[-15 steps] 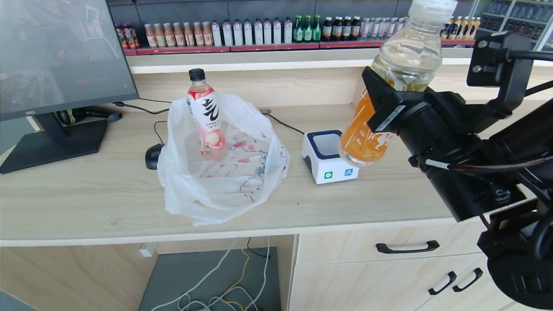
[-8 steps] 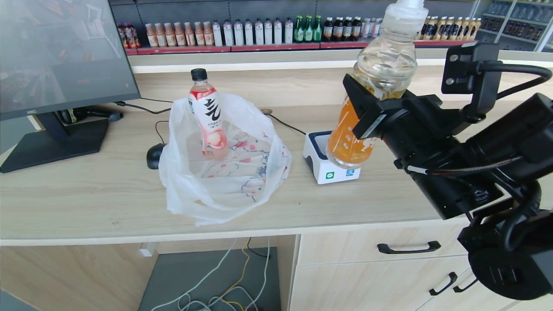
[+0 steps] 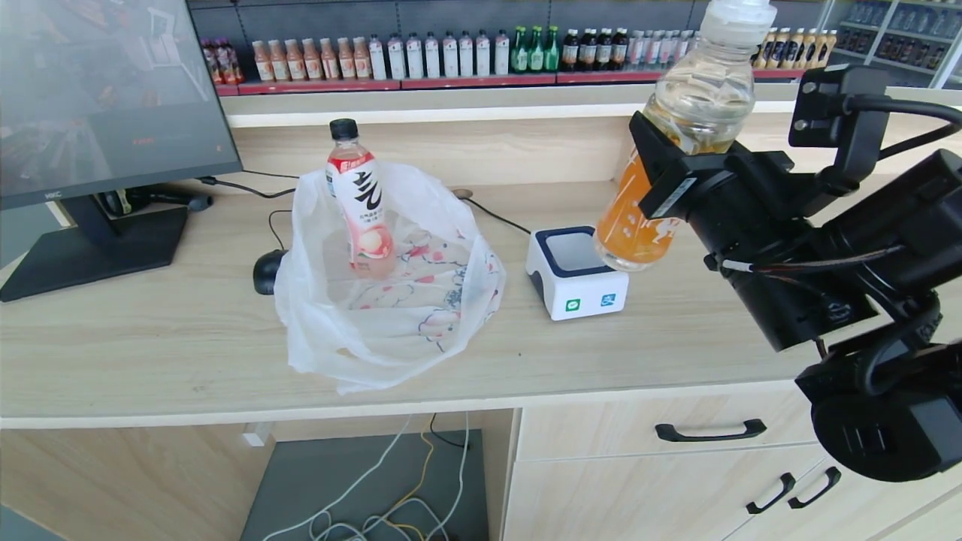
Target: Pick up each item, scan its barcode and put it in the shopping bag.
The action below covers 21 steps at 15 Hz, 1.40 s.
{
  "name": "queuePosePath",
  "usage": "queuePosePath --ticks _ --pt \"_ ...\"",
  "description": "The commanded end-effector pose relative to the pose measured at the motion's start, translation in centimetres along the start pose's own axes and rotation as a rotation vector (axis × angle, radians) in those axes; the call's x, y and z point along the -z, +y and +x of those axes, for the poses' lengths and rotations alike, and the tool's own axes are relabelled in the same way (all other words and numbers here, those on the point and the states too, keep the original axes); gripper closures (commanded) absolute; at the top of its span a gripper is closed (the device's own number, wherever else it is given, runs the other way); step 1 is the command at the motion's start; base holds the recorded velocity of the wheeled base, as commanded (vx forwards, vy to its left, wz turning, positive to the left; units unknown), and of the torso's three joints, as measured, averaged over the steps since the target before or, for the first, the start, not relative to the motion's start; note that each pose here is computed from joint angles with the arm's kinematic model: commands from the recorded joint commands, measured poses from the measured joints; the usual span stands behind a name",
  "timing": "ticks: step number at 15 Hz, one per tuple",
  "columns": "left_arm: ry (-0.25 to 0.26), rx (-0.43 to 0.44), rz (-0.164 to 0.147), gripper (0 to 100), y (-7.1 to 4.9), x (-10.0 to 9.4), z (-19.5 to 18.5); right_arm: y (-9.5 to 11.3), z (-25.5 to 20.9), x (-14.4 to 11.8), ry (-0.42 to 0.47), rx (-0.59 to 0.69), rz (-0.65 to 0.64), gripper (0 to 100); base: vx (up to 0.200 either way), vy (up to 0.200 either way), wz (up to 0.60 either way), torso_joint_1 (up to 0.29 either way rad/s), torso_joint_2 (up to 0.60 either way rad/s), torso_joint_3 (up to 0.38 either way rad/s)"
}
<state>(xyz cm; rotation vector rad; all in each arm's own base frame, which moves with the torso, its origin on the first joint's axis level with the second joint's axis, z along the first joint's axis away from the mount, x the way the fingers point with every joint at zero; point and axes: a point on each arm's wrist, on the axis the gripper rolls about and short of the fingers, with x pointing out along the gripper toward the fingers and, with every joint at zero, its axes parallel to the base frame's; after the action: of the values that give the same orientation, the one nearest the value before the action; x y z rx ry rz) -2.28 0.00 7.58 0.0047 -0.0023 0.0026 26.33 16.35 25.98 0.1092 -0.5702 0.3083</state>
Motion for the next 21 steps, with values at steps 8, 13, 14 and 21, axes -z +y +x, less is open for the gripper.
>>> queuePosePath --ticks 8,13,14,21 --pt "-0.001 -0.001 -0.002 0 0.0 0.0 0.0 0.0 0.4 0.3 -0.006 0.008 0.022 100 0.000 0.200 0.00 0.002 0.00 -0.001" --pt "-0.001 -0.001 -0.003 0 0.0 0.0 0.0 0.0 0.4 0.1 -0.008 0.008 0.024 100 0.000 0.200 0.00 0.002 0.00 0.000" --pt "-0.001 -0.001 -0.002 0 0.0 0.0 0.0 0.0 0.4 0.2 -0.007 0.008 0.024 100 0.000 0.200 0.00 -0.002 0.00 -0.002" --pt "-0.001 -0.001 -0.002 0 0.0 0.0 0.0 0.5 2.2 1.0 -0.031 0.012 0.029 100 0.000 0.000 0.00 0.000 0.00 0.000"
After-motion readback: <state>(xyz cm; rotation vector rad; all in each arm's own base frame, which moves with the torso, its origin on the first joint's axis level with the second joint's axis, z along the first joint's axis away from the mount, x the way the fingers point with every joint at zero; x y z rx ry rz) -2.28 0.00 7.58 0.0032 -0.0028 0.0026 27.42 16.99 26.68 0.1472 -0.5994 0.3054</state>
